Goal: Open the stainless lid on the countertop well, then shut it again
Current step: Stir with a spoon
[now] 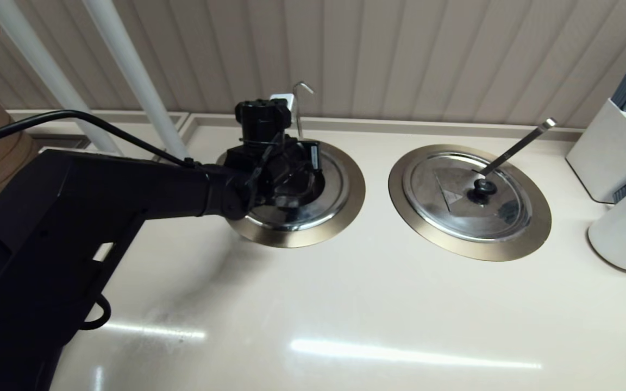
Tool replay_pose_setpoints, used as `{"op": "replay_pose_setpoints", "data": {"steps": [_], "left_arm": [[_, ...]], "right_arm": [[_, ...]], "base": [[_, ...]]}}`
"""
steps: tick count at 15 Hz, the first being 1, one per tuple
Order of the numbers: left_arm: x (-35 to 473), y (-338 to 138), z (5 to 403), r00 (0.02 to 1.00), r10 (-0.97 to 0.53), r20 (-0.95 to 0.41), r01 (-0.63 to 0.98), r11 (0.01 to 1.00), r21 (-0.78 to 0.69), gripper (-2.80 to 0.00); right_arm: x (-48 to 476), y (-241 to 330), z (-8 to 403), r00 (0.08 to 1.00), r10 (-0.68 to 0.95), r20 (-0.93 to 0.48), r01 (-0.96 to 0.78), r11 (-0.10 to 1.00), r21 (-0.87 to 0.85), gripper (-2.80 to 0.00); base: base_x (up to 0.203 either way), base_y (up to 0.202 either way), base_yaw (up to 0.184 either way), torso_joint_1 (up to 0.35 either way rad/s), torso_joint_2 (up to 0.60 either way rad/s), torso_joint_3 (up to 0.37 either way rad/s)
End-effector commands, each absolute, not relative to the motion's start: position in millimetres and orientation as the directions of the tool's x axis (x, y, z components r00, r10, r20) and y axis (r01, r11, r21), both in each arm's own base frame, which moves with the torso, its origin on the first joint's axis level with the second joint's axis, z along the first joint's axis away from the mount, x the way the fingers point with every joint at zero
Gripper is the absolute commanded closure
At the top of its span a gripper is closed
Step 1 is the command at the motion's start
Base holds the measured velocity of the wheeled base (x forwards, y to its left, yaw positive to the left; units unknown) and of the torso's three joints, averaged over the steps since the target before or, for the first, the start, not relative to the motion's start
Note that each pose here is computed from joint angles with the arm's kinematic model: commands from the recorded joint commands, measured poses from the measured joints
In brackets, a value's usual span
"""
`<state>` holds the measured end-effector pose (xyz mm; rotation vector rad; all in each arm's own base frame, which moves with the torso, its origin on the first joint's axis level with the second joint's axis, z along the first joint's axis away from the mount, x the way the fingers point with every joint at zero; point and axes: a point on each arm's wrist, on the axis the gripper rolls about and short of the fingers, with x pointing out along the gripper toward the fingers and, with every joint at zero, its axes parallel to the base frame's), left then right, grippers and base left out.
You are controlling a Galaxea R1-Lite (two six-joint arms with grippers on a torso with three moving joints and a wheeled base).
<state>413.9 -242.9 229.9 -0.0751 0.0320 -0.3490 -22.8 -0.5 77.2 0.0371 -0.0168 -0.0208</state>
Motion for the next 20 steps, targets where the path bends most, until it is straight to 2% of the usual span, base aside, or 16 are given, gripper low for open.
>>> {"op": "replay_pose_setpoints", "data": {"steps": [1,3,5,9,14,17,20], "left_arm": [[422,-248,223,0.943,-0.332,0.009,0.332,0.939,-0.089,0.0],[425,-248,222,0.953,-0.303,0.034,0.304,0.95,-0.074,0.0],[427,-248,219,0.962,-0.271,0.037,0.271,0.962,0.001,0.0],[431,-245,217,0.97,-0.202,0.136,0.182,0.972,0.146,0.0],[415,-236,214,0.977,-0.212,0.036,0.195,0.945,0.264,0.0],[408,-233,218,0.967,-0.249,-0.051,0.254,0.943,0.218,0.0],[397,-231,232,0.917,-0.377,-0.131,0.385,0.921,0.049,0.0]], "right_arm": [[-22,0,76,1.0,-0.021,0.012,0.021,0.999,0.037,0.0],[-22,0,76,1.0,-0.021,0.012,0.021,0.999,0.037,0.0],[-22,0,76,1.0,-0.021,0.012,0.021,0.999,0.037,0.0],[-22,0,76,1.0,-0.021,0.012,0.021,0.999,0.037,0.0],[-22,0,76,1.0,-0.021,0.012,0.021,0.999,0.037,0.0],[-22,0,76,1.0,-0.021,0.012,0.021,0.999,0.037,0.0],[-22,0,76,1.0,-0.021,0.012,0.021,0.999,0.037,0.0]], "base": [[0.0,0.0,0.0,0.0,0.0,0.0],[0.0,0.0,0.0,0.0,0.0,0.0],[0.0,0.0,0.0,0.0,0.0,0.0],[0.0,0.0,0.0,0.0,0.0,0.0],[0.0,0.0,0.0,0.0,0.0,0.0],[0.0,0.0,0.0,0.0,0.0,0.0],[0.0,0.0,0.0,0.0,0.0,0.0]]}}
